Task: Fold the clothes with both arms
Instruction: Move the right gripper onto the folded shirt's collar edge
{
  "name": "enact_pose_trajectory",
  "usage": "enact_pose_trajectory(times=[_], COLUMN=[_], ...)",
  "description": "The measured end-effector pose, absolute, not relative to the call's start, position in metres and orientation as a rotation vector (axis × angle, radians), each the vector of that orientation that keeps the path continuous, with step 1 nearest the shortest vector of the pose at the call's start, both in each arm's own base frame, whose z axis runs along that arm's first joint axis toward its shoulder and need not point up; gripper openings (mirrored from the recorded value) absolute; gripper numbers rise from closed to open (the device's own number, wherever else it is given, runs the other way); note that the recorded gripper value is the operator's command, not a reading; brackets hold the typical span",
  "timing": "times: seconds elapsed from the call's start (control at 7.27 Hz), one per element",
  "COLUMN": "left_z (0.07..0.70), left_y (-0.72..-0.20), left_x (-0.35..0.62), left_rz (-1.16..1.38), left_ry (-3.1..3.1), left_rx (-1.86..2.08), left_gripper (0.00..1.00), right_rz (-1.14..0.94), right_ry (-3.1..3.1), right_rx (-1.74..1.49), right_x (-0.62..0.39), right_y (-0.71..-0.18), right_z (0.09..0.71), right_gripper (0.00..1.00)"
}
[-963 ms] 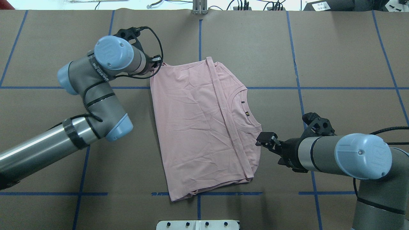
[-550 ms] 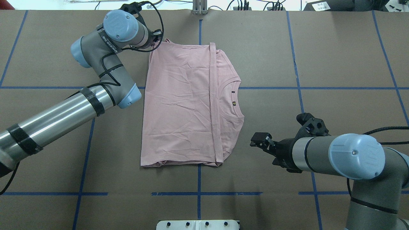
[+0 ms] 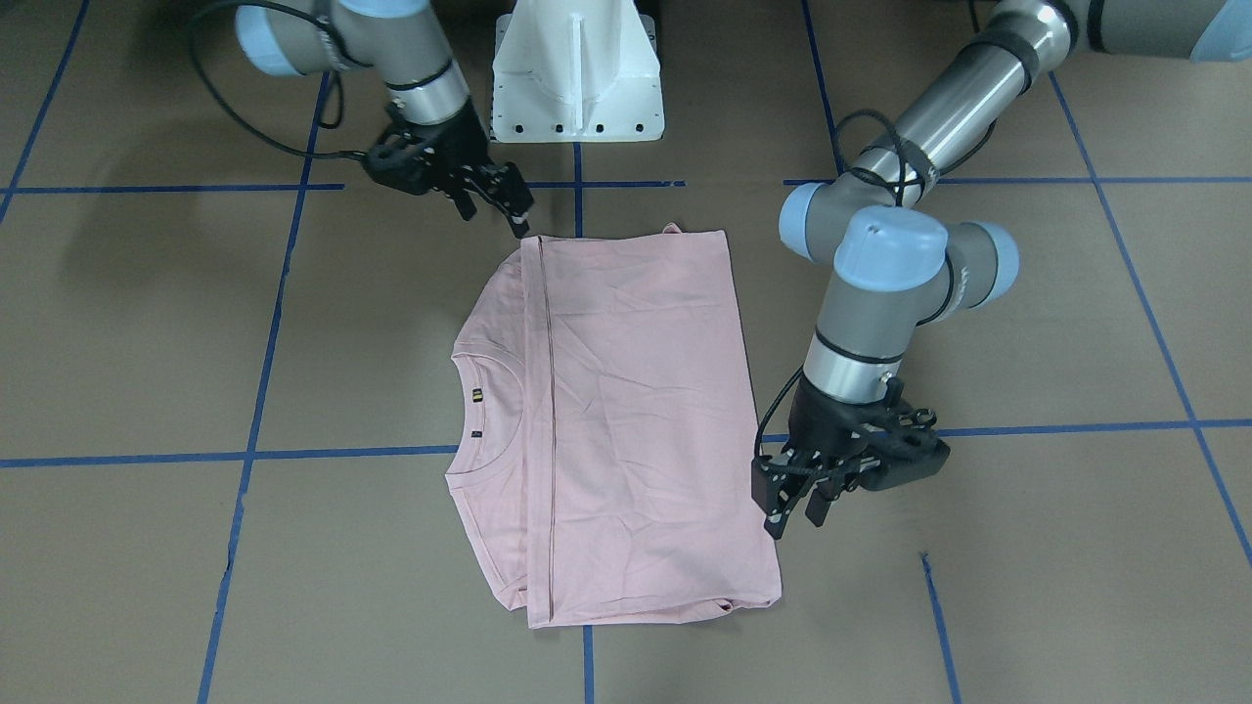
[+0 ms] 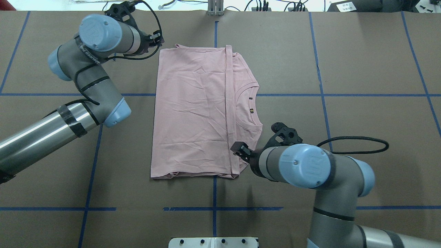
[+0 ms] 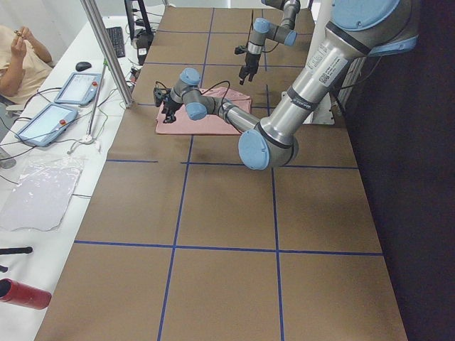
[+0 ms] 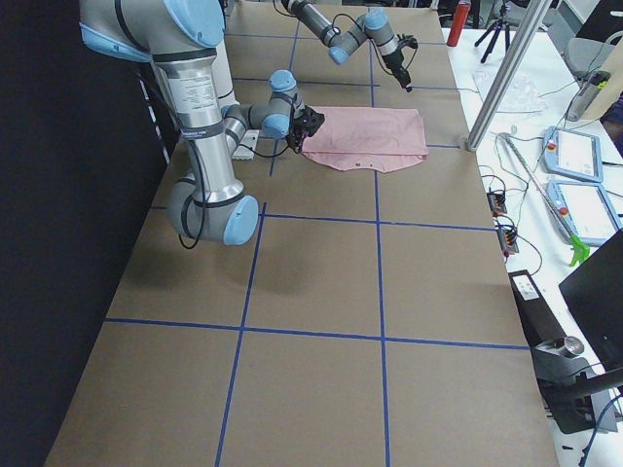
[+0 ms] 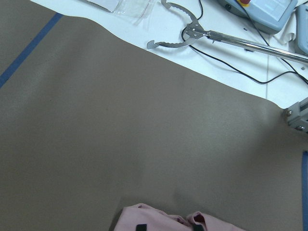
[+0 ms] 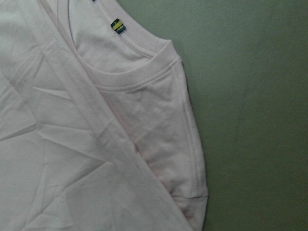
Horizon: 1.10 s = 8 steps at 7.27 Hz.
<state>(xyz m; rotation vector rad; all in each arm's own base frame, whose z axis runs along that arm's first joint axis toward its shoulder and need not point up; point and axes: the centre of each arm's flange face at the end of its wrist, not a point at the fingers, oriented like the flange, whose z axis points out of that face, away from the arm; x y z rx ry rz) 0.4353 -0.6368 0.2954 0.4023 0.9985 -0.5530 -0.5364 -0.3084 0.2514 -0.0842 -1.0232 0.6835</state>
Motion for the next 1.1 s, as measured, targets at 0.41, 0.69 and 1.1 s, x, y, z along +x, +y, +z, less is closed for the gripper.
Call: enact_pose_trajectory(times=[0.41,0.69,1.1], left_z=[0.296,0.296,0.297], left_y=[-0.626,-0.623,-0.620], left_x=[0.431,0.436,0.440], left_rz=[-0.554,-0.563,-0.562], left_ry=[0.995,0.999,0.999], left_rx=[0.393,0.380,0.375], left_gripper=[0.59,0.59,0.59], right_rz=[0.752,0.763,0.765], right_ry=[-0.962,-0.907,-0.859], right_rx=[-0.067,-0.057,-0.054], right_x=[-0.592,-0.593,-0.589], right_y=[-0.325,-0.326,-0.323], right_z=[0.242,0.248,0.266], right_gripper=[0.79,0.78,0.52])
